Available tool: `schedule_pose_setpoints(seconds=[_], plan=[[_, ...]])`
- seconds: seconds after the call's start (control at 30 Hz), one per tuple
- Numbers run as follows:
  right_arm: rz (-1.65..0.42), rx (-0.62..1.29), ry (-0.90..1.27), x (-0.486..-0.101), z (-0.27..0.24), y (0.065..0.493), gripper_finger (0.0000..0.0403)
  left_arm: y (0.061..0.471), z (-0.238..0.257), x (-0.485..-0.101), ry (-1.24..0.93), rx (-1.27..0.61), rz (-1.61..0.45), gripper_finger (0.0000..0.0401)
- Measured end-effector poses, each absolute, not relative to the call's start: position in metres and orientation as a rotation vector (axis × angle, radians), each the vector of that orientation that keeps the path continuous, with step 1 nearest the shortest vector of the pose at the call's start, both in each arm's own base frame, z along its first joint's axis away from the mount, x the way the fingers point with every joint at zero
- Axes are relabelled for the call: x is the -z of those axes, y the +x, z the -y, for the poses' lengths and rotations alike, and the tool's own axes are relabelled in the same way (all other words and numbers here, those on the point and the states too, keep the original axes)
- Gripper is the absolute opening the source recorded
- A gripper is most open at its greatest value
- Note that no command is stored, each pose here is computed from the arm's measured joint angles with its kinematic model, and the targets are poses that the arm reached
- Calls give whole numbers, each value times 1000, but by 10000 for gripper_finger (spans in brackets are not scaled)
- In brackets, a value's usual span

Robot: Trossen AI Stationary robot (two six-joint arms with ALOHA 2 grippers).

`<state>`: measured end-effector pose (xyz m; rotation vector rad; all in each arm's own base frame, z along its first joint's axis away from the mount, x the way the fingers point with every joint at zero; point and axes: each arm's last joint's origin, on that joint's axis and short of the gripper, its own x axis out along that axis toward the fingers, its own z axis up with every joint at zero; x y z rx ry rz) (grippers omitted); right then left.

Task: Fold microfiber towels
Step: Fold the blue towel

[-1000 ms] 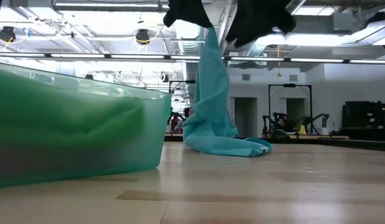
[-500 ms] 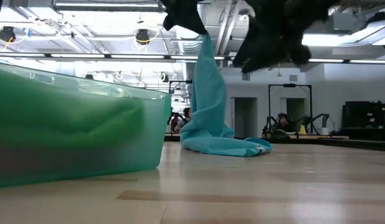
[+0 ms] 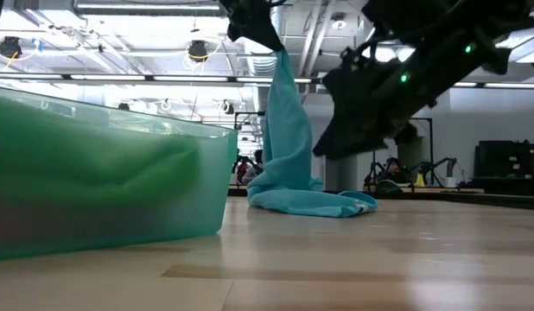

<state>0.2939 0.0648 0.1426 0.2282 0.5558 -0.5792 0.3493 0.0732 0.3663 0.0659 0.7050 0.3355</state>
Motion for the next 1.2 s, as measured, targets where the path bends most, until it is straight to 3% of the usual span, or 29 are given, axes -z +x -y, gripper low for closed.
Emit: schedule_pose_setpoints(seconds=[0.3,0.57,0.7,0.87,1.03,1.2], plan=[[-551,547,258,-105,-53,316,221,349,-74,-366,93,-334,-710,6],[-498,536,308,-105,-38,325,215,349,-76,-366,113,-331,-715,6],[-499,492,350,-112,-36,325,158,349,-76,-366,126,-326,-717,6],[-487,458,370,-122,-38,324,21,349,-76,-366,127,-326,-717,6],[-461,440,469,-144,-38,318,9,349,-76,-367,130,-331,-717,6],[-504,358,549,-198,-49,298,5,334,-74,-385,169,-370,-723,6]])
